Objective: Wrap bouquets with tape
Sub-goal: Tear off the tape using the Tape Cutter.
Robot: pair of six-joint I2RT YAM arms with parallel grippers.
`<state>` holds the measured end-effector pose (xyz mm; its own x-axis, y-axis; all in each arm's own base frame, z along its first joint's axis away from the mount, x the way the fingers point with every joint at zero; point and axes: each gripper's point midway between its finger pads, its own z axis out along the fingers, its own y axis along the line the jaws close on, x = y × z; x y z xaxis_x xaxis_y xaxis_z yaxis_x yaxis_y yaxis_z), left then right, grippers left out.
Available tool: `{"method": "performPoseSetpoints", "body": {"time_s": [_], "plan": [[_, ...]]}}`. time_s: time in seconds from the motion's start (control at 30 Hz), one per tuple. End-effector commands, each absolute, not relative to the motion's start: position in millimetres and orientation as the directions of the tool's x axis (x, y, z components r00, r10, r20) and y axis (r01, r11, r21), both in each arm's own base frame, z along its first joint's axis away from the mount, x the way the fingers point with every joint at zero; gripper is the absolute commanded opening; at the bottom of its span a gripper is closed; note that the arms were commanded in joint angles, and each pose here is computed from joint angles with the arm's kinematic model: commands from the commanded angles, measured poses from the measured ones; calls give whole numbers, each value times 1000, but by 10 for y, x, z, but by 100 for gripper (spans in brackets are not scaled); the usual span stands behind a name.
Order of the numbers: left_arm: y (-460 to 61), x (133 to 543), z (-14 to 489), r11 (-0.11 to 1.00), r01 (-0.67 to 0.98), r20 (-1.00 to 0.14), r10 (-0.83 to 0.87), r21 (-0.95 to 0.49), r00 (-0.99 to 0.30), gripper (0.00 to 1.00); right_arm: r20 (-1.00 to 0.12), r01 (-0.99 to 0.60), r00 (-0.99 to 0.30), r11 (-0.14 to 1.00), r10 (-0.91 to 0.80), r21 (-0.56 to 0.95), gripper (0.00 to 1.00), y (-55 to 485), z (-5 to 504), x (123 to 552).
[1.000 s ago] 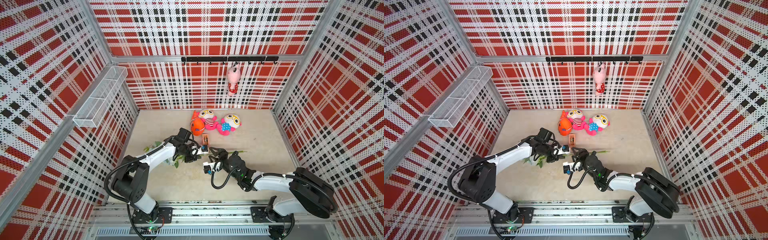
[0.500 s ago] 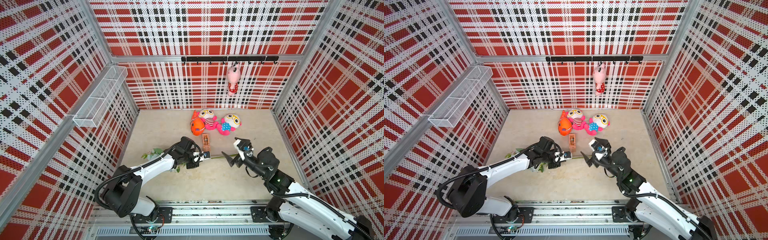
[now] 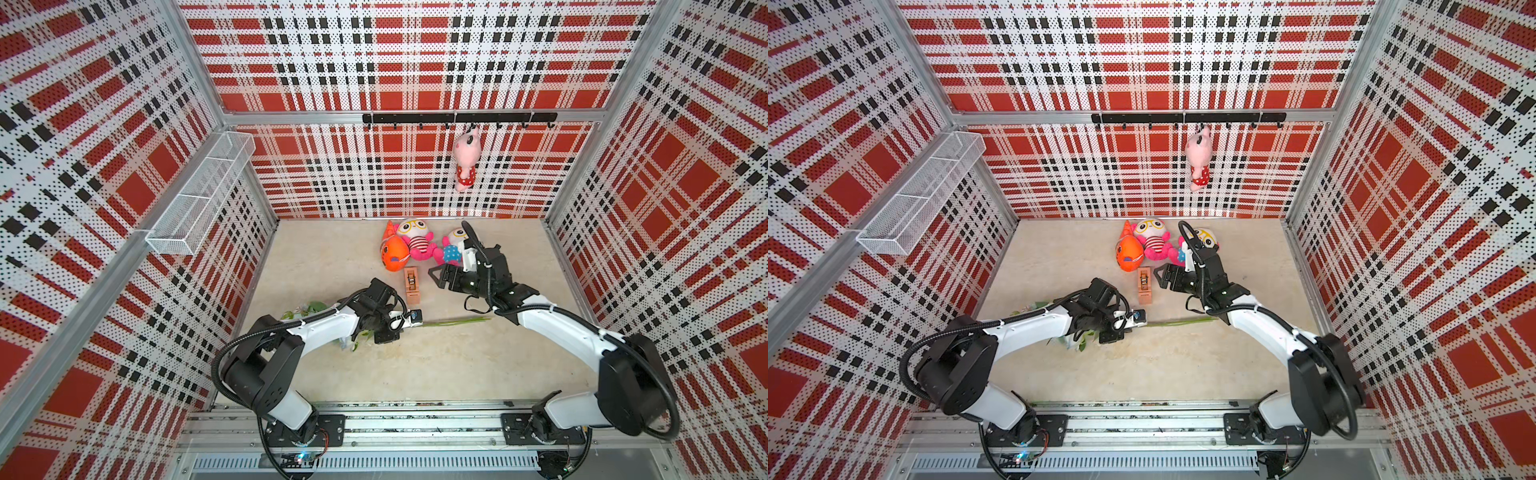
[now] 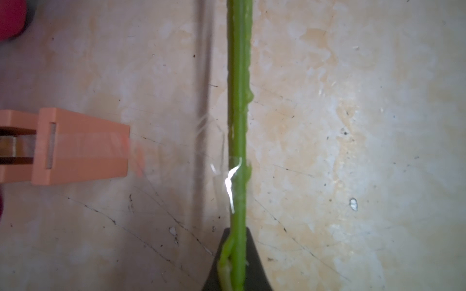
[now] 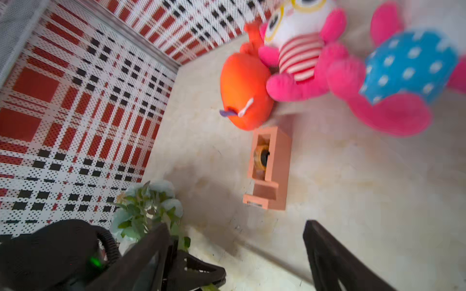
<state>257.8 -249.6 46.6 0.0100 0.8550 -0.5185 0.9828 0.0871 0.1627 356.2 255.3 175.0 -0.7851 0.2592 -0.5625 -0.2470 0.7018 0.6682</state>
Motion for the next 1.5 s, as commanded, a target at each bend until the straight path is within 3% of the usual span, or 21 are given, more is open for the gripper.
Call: {"method": "performPoseSetpoints", "body": {"time_s": [0.0, 0.2, 0.43, 0.6, 0.67, 1.3, 1.47], "plan": [[-2513, 2595, 450, 93, 985, -505, 863, 146, -7, 0, -446, -220, -850, 580, 280, 785, 82, 2814, 1634, 3454], [-2514, 2610, 456, 94, 984, -503, 864, 151, -5, 0, -371, -207, -901, 528, 224, 824, 71, 3049, 1238, 3391], [-2531, 2611, 497, 89, 983, -514, 858, 160, 6, 0, -311, -140, -924, 556, 224, 819, 68, 3086, 851, 3444], [-2528, 2606, 492, 90, 983, -511, 860, 157, 3, 0, -292, -142, -926, 496, 239, 857, 52, 3193, 830, 3510], [-2533, 2606, 499, 90, 983, -514, 858, 157, 4, 0, -293, -148, -926, 485, 238, 862, 49, 3216, 827, 3525], [-2527, 2670, 513, 115, 979, -508, 861, 170, -13, 0, -218, -54, -937, 504, 272, 862, 0, 3208, 445, 3578], [-2520, 2684, 543, 123, 976, -509, 860, 182, -13, 0, -184, -9, -939, 513, 291, 859, 0, 3150, 309, 3515]]}}
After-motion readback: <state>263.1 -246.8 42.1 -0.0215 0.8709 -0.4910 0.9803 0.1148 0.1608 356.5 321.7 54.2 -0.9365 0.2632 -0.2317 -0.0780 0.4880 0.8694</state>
